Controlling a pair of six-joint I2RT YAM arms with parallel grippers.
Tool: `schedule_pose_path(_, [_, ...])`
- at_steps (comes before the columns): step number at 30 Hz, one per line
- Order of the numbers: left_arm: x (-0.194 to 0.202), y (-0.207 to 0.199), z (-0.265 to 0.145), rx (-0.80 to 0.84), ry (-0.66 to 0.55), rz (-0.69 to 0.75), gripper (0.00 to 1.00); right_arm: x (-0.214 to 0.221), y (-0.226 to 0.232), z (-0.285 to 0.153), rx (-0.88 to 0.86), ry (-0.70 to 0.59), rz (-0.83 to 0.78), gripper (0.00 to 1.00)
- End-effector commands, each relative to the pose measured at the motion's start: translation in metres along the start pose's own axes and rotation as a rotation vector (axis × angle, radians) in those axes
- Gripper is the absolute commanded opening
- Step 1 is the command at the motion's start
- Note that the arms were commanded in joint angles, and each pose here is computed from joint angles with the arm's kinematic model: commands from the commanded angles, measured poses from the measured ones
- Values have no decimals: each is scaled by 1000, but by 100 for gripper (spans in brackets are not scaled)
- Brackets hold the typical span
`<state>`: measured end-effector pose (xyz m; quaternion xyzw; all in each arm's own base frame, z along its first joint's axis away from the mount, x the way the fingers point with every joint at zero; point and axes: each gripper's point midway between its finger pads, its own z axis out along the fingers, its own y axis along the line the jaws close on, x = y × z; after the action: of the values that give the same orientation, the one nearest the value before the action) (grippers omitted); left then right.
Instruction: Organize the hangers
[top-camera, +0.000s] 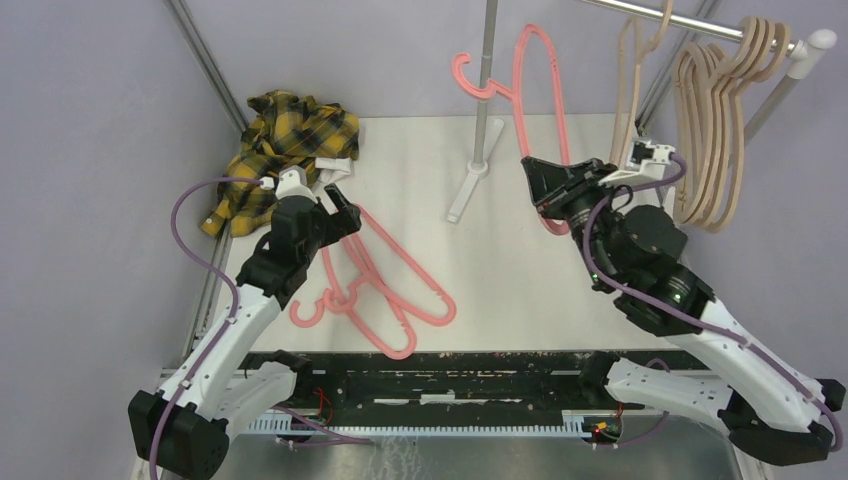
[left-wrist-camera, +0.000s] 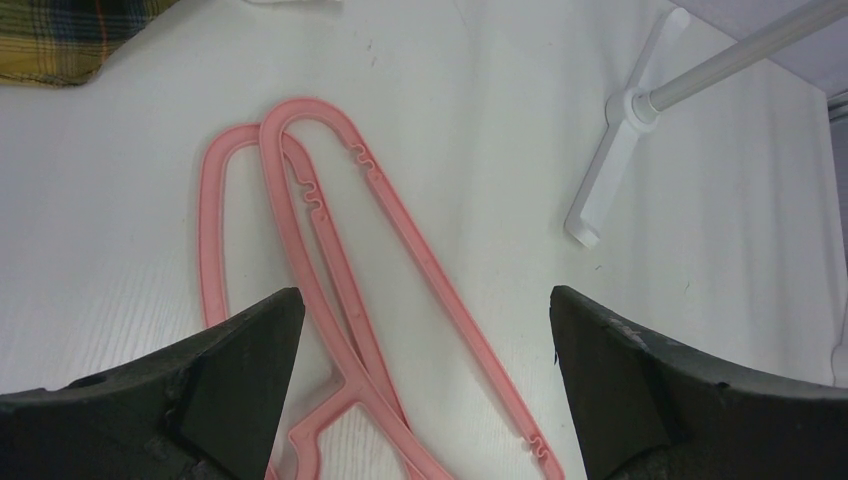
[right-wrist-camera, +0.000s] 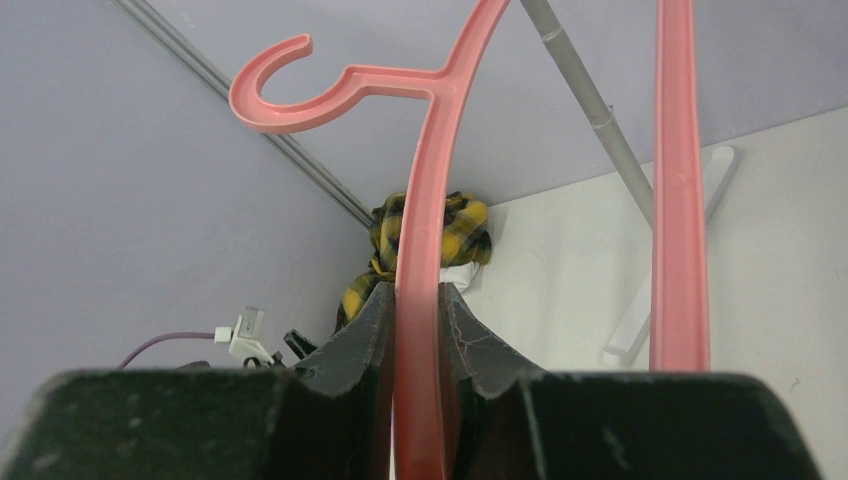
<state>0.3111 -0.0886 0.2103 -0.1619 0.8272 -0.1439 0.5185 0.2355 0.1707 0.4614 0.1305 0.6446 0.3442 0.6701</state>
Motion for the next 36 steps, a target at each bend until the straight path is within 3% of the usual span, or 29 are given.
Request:
schedule_pose_path(1, [-16, -12, -8, 57, -40, 8, 99, -40, 24, 14, -24, -155, 95, 1])
schedule_pose_path(12, [-10, -10, -4, 59, -18, 53, 99, -66, 18, 33, 55, -376, 134, 1])
schedule_pose_path(30, [0, -5, 2, 45, 14, 107, 99, -64, -51, 82, 172, -560, 319, 1])
schedule_pose_path(36, [2, -4, 4, 39, 19, 109, 99, -64, -66, 100, 189, -567, 348, 1])
